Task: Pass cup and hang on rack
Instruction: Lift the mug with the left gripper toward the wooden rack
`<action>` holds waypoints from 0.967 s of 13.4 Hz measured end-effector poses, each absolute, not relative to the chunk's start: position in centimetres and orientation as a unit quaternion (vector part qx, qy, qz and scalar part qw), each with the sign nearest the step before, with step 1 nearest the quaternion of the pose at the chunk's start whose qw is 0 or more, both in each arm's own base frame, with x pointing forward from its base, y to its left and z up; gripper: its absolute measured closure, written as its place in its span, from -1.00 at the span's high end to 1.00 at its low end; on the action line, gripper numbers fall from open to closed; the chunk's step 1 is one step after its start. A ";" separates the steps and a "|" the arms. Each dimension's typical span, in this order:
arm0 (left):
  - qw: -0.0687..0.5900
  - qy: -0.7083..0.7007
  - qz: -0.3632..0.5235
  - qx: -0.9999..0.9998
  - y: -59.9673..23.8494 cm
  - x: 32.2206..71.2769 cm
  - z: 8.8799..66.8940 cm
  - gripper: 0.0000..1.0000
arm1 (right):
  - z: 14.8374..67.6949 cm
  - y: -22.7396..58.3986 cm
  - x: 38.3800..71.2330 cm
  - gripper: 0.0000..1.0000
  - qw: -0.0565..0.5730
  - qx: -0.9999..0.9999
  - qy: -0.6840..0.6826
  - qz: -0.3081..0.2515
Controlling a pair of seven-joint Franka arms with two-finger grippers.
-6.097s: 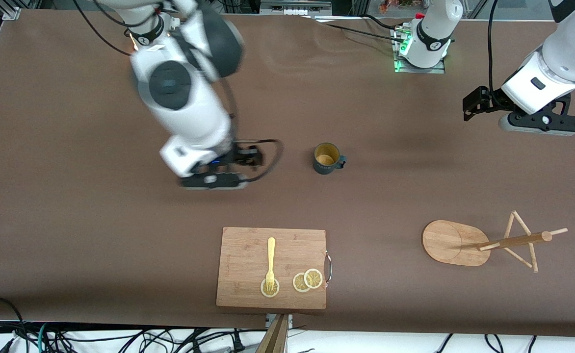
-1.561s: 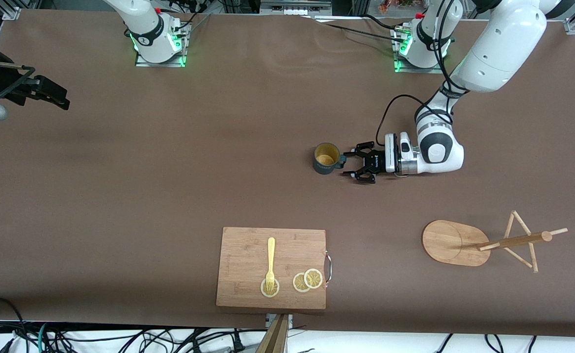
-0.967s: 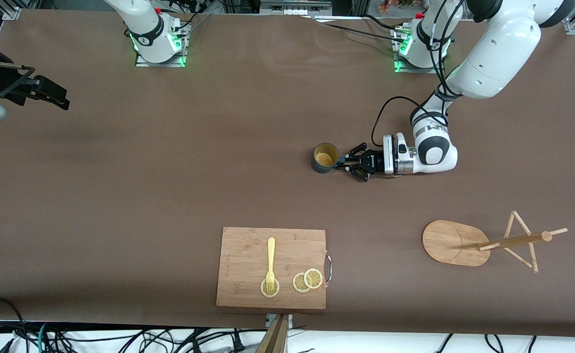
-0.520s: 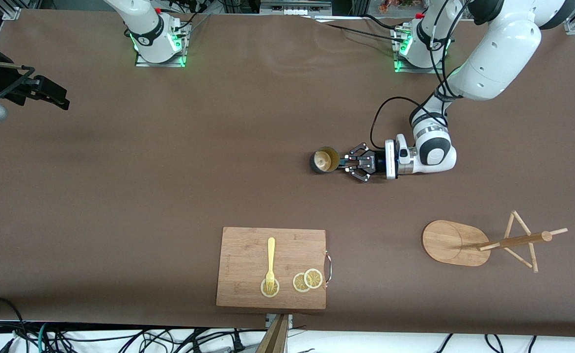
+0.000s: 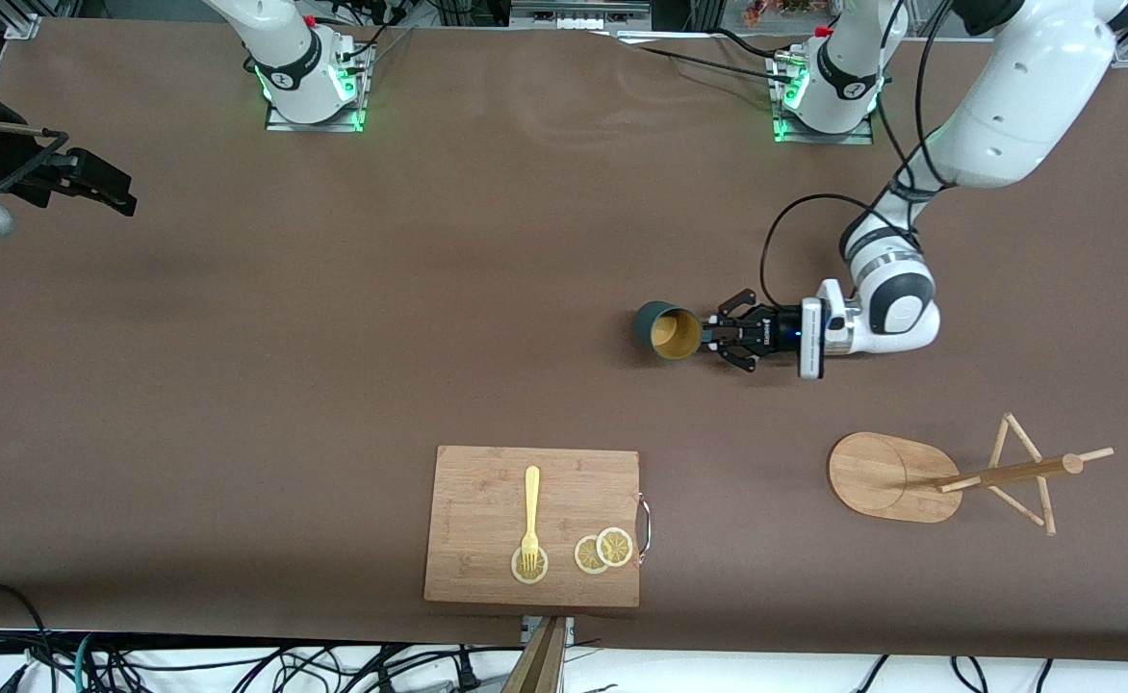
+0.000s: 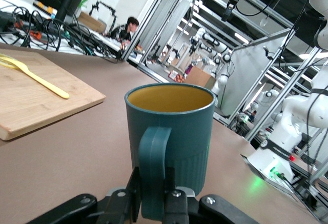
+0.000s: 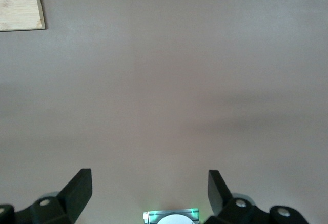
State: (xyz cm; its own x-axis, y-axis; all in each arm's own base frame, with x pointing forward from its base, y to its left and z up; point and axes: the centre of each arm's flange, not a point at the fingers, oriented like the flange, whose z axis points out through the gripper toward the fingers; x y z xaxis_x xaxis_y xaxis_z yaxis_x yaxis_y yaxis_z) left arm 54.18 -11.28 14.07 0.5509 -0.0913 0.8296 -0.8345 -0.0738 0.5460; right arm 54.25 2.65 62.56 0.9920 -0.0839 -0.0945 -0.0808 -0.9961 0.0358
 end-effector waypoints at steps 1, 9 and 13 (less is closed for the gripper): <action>0.589 -0.350 0.304 0.662 -9.8 54.4 15.2 -0.59 | 62.6 2.6 54.2 1.00 0.016 0.998 -0.041 -0.048; 0.633 -0.239 0.170 0.717 7.2 53.6 19.9 -0.59 | 62.6 2.7 54.3 1.00 0.016 0.998 -0.041 -0.048; 0.653 -0.146 0.121 0.733 12.0 53.2 21.4 -0.59 | 62.6 2.7 54.3 1.00 0.016 0.998 -0.041 -0.048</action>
